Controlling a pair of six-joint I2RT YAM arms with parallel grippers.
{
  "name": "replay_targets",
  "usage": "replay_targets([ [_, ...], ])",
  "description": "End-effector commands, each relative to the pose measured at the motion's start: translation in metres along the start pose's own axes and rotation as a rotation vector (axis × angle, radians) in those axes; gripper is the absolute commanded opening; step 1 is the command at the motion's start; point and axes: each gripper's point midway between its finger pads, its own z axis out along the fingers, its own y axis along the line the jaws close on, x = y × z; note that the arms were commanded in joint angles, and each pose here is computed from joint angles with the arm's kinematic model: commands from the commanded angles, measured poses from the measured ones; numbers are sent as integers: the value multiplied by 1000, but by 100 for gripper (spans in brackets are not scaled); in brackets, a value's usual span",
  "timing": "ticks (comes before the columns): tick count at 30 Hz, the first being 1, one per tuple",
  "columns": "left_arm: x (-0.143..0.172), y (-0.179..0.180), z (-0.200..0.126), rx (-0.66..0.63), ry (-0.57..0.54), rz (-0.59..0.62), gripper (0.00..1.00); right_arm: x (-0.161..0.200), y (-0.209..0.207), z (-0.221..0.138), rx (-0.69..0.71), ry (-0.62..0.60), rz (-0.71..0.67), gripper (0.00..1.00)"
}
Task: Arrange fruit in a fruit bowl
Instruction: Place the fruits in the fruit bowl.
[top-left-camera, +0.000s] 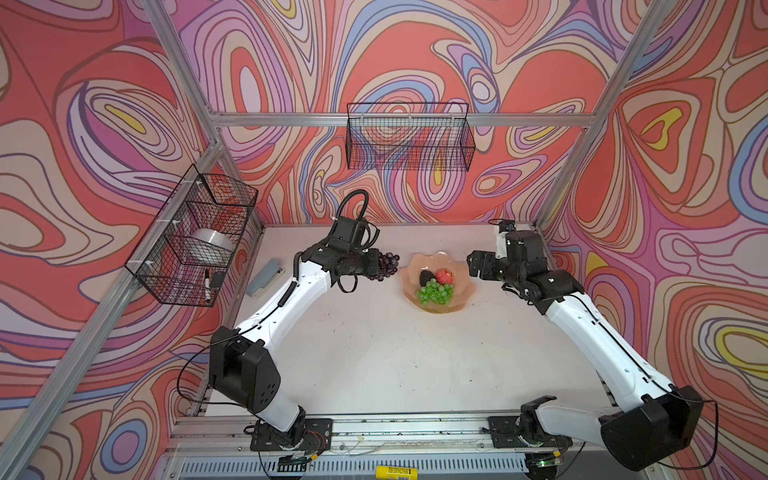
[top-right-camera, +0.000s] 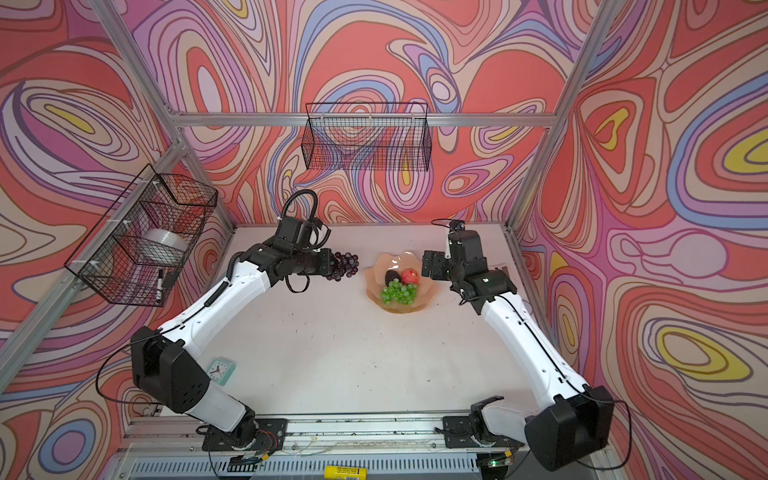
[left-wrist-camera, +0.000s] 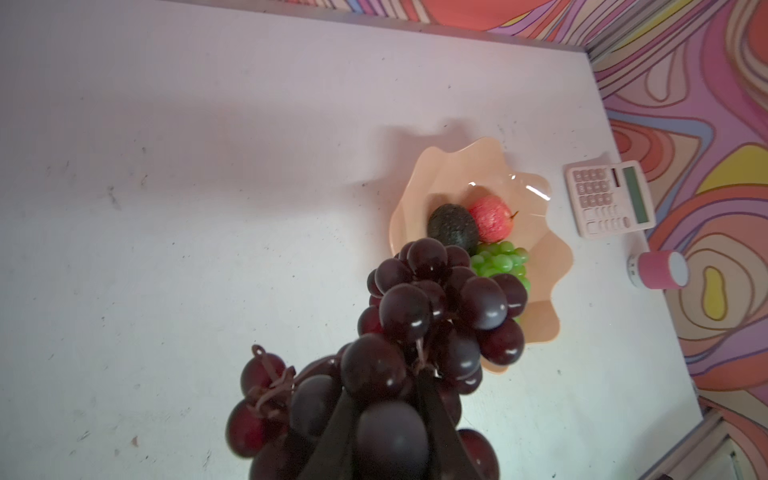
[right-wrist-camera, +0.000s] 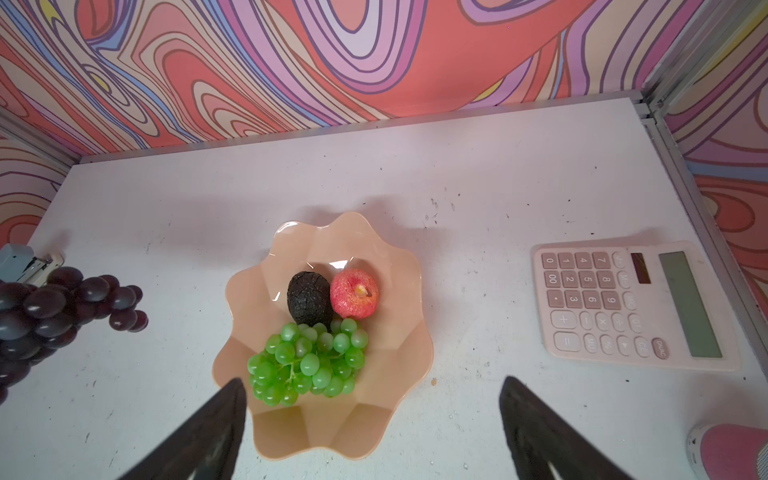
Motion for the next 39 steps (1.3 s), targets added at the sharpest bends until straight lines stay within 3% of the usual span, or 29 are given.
replay_targets([
  [1, -20, -29, 5, 94, -26, 29, 23, -6, -3, -11, 4, -32, 16, 98],
  [7, -35, -61, 43, 144, -23, 67, 24, -6, -5, -20, 12, -41, 18, 98],
  [13, -28, -82, 93, 201, 29, 78, 24, -2, -6, -23, 6, -41, 30, 98],
  [19, -5, -75, 145, 178, 90, 59, 25, -1, -6, -24, 4, -42, 32, 98],
  [22, 4, -70, 162, 173, 94, 51, 31, -1, -7, -25, 9, -42, 28, 98],
  [25, 12, -67, 172, 165, 115, 51, 45, -1, -7, -24, 10, -39, 25, 98],
  [28, 19, -65, 175, 153, 132, 50, 69, 0, -8, -23, 18, -37, 25, 98],
  [34, 23, -65, 170, 154, 134, 48, 96, 1, -10, -22, 27, -39, 23, 98],
  [39, 15, -70, 158, 167, 107, 54, 100, 0, -11, -21, 35, -41, 19, 98],
])
